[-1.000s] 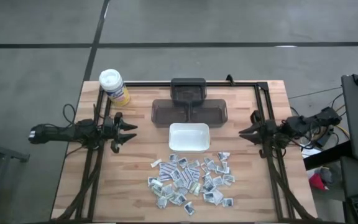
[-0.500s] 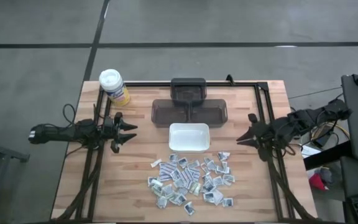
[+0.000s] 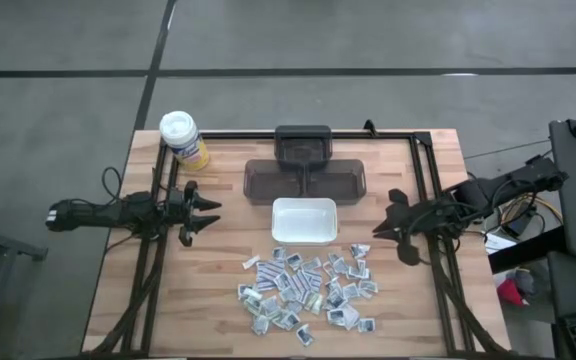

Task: Pick & Place First Aid Supplies
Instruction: Put the green bandage into the bottom right black bin

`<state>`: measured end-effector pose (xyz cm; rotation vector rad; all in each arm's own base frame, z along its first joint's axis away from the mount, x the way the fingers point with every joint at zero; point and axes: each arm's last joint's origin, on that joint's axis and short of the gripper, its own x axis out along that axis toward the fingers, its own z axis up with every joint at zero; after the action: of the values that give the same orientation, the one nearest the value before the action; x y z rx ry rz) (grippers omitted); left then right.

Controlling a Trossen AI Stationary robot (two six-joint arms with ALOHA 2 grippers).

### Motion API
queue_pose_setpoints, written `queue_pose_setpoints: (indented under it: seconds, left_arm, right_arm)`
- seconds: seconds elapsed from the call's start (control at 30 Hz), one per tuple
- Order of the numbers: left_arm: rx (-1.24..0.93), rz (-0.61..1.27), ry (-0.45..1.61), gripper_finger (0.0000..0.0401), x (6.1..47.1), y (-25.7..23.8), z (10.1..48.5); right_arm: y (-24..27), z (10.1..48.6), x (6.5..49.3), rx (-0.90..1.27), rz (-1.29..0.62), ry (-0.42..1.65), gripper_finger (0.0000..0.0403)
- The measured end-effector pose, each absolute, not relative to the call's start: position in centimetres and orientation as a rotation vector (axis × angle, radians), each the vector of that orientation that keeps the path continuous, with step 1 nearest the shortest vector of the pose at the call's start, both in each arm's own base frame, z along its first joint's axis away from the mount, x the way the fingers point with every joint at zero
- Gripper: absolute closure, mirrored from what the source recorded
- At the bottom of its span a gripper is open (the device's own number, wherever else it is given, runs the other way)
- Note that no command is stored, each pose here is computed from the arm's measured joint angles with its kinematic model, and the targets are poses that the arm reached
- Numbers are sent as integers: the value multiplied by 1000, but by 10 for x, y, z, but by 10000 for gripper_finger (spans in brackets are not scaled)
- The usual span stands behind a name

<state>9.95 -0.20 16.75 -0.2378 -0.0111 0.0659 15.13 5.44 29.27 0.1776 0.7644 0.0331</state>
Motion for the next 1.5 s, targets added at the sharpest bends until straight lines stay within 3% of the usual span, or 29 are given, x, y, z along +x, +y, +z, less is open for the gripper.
queue_pose_setpoints:
  seconds: [0.3, 0.57, 1.07, 1.5]
  left_arm:
    - [-238, 67, -9, 218, 99, -2, 167]
    - [-237, 66, -8, 218, 99, -2, 167]
    - [-238, 66, -8, 218, 99, -2, 167]
    - [-239, 64, -7, 218, 99, -2, 167]
  right_arm:
    - [60, 287, 164, 181, 11, 818, 351]
    - [62, 267, 170, 293, -133, 997, 348]
    - [71, 230, 190, 265, -213, 1187, 253]
    - [69, 193, 193, 201, -324, 1299, 236]
